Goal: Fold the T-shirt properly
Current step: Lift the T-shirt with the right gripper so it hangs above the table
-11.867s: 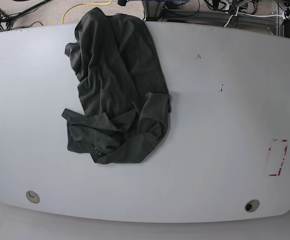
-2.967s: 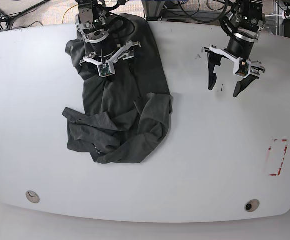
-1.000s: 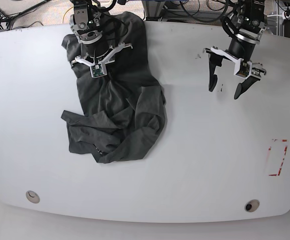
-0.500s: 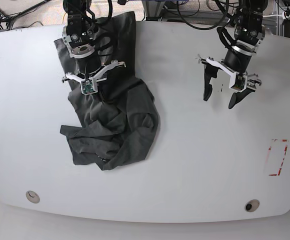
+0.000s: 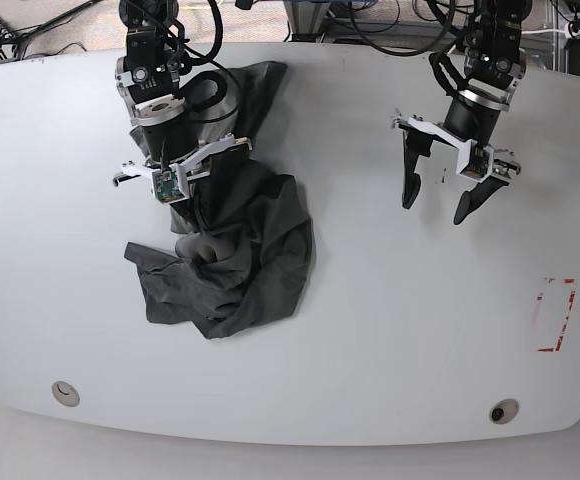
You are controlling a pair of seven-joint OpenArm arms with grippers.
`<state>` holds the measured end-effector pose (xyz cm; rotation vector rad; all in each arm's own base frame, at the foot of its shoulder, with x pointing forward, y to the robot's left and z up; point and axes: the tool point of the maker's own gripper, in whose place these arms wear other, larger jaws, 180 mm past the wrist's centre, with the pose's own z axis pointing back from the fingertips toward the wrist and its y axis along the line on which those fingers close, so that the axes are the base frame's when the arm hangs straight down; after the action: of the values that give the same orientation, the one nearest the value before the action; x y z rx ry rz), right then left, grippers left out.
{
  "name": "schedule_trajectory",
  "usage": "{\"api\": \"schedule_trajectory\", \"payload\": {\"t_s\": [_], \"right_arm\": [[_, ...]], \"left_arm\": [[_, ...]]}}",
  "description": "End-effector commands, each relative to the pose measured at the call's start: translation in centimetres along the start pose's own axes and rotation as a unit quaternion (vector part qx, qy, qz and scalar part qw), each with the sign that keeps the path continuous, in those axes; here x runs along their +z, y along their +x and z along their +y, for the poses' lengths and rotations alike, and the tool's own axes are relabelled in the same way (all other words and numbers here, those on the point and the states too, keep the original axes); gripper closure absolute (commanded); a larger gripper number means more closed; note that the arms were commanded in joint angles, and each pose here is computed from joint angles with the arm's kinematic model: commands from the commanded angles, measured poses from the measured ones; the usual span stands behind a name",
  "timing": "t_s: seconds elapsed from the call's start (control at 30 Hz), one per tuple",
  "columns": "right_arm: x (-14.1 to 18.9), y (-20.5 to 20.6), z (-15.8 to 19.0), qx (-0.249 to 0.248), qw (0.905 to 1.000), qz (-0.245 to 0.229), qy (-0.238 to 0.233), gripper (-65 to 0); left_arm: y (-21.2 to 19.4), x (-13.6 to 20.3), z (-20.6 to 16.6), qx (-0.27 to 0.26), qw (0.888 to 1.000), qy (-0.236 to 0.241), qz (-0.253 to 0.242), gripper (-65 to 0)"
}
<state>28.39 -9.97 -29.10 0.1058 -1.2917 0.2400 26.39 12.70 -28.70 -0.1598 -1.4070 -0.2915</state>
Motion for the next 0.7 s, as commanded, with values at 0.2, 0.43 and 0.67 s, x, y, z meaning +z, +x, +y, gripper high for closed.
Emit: {"api": "schedule_trajectory", "payload": {"t_s": [0.2,0.43,0.67], "right_arm": [[-0.5,1.6,-0.2,0.0,0.9995,-0.03,-0.005,0.0],[-0.6,0.7,-0.2,-0.002,0.9997,-0.022,-0.005,-0.1],[-0.7,0.1,-0.3,-0.001,0.9998,-0.018,-0.003,-0.2]], "left_arm": [[1.0,-0.5,-3.2,0.011,0.999,-0.043,-0.016,-43.1],[0.5,-0.7,-3.8,0.013,0.999,-0.053,-0.006,-43.0],[0.0,-0.6,-2.8,0.01,0.999,-0.04,0.002,-42.9]]}}
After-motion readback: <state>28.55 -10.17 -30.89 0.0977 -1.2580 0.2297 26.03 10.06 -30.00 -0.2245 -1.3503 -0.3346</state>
